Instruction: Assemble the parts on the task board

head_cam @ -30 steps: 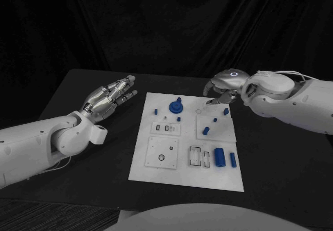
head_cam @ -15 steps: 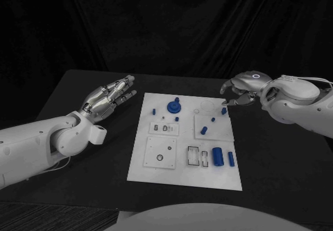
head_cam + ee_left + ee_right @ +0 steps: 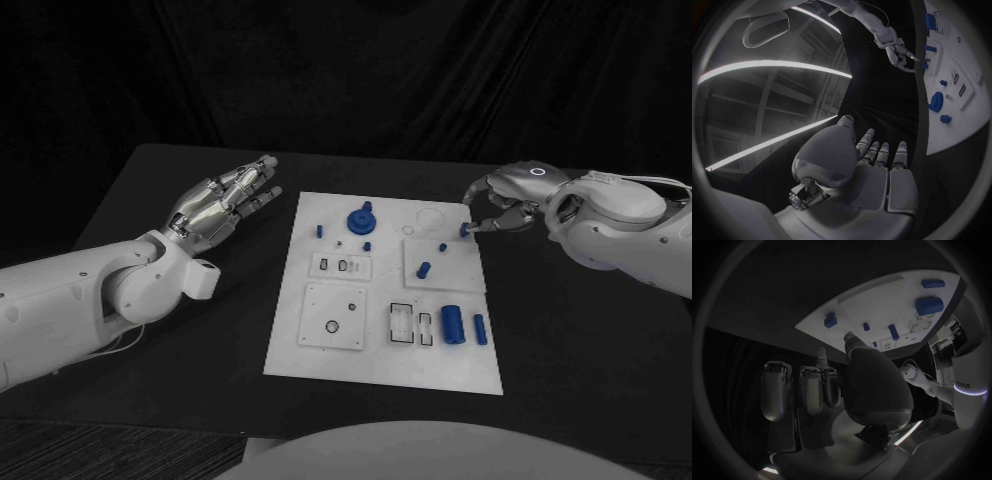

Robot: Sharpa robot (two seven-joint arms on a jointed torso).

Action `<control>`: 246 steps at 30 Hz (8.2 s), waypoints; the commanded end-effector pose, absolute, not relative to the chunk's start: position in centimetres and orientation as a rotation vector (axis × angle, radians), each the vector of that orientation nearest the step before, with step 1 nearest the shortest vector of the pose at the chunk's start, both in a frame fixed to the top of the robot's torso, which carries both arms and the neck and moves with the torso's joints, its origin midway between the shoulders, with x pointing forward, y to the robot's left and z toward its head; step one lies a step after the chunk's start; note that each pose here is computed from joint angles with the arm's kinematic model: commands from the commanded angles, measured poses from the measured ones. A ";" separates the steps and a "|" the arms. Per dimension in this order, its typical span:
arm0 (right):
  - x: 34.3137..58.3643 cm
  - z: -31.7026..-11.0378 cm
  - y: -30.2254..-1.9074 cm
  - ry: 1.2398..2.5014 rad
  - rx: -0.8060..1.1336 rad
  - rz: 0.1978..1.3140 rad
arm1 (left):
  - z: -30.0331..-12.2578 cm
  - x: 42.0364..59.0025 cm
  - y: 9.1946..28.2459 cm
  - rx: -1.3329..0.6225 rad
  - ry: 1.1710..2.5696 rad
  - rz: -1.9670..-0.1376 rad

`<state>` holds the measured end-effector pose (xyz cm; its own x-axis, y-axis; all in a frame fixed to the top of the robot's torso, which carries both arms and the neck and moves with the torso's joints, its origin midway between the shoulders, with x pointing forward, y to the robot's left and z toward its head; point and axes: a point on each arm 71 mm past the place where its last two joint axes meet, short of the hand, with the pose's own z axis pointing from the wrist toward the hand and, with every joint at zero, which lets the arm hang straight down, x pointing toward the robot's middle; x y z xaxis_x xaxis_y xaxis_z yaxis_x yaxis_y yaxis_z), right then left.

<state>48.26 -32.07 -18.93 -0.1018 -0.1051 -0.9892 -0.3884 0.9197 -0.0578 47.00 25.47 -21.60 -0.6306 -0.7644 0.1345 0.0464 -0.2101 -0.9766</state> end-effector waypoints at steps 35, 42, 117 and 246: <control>48.7 -20.8 -32.3 1.713 -0.360 0.208 | -21.5 47.0 25.4 -0.851 1.490 -1.920; 48.7 -21.0 -32.3 1.722 -0.359 0.205 | -21.5 47.0 25.4 -0.852 1.490 -1.919; 48.7 -21.3 -30.4 1.634 -0.355 0.268 | -21.6 47.0 25.9 -0.861 1.502 -1.907; 46.6 -9.6 -20.8 1.263 -0.538 0.579 | -15.9 48.4 23.4 -0.255 1.473 -1.570</control>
<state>46.74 -20.81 -10.02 0.1750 0.0675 -0.9822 -0.6604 0.7480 -0.0663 48.46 23.84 -16.47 -0.6156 -0.7564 -0.2212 0.3197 0.0168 -0.9474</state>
